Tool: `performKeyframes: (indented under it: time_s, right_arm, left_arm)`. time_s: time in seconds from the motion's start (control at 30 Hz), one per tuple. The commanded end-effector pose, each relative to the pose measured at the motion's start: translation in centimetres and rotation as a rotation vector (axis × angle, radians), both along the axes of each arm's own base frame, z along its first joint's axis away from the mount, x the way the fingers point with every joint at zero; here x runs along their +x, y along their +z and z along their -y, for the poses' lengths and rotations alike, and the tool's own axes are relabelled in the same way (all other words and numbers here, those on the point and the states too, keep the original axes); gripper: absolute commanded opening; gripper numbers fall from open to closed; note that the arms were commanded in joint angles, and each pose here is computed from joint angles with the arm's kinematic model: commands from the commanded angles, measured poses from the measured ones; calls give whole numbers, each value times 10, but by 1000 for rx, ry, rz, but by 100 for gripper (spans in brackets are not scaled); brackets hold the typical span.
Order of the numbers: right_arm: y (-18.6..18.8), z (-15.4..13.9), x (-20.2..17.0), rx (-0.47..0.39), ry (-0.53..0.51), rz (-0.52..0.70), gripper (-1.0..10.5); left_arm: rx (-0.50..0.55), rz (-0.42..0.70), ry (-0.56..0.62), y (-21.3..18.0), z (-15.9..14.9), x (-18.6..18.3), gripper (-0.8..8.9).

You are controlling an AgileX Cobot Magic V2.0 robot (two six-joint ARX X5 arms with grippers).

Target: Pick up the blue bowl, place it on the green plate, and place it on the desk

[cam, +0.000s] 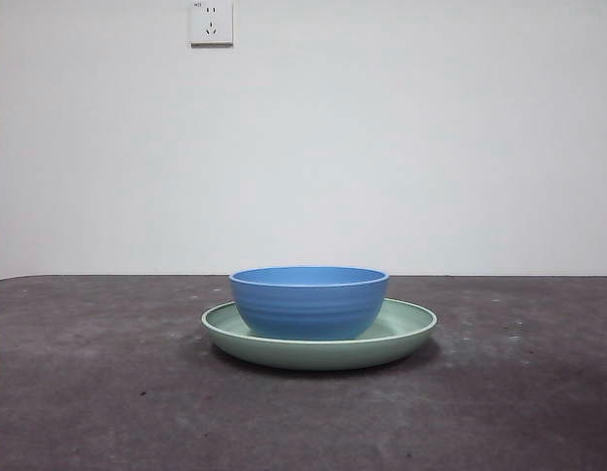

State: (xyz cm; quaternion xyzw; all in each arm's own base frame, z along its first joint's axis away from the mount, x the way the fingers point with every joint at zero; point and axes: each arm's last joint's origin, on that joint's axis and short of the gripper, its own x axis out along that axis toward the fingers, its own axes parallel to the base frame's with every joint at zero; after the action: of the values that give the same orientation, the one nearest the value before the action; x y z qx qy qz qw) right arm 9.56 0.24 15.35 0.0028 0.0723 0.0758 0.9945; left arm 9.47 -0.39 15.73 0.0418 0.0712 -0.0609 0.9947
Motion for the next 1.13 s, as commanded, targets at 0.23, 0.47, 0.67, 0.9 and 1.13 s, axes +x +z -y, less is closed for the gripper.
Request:
performKeyframes:
  time_s: [0.23, 0.47, 0.67, 0.9, 1.13]
  right_arm:
    - [-2, 0, 0, 35, -5, -9, 10]
    - [-2, 0, 0, 35, -5, -9, 10]
    - [-2, 0, 0, 35, -5, -9, 10]
    - [-2, 0, 0, 35, -5, -9, 11]
    - [-2, 0, 0, 35, -5, -9, 10]
  left_arm:
    - [1, -27, 2, -8, 0, 1, 9]
    - [1, -27, 2, -8, 0, 1, 9]
    - [1, -27, 2, -8, 0, 1, 9]
    - [1, -27, 2, -8, 0, 1, 9]
    - [1, -27, 2, -8, 0, 1, 9]
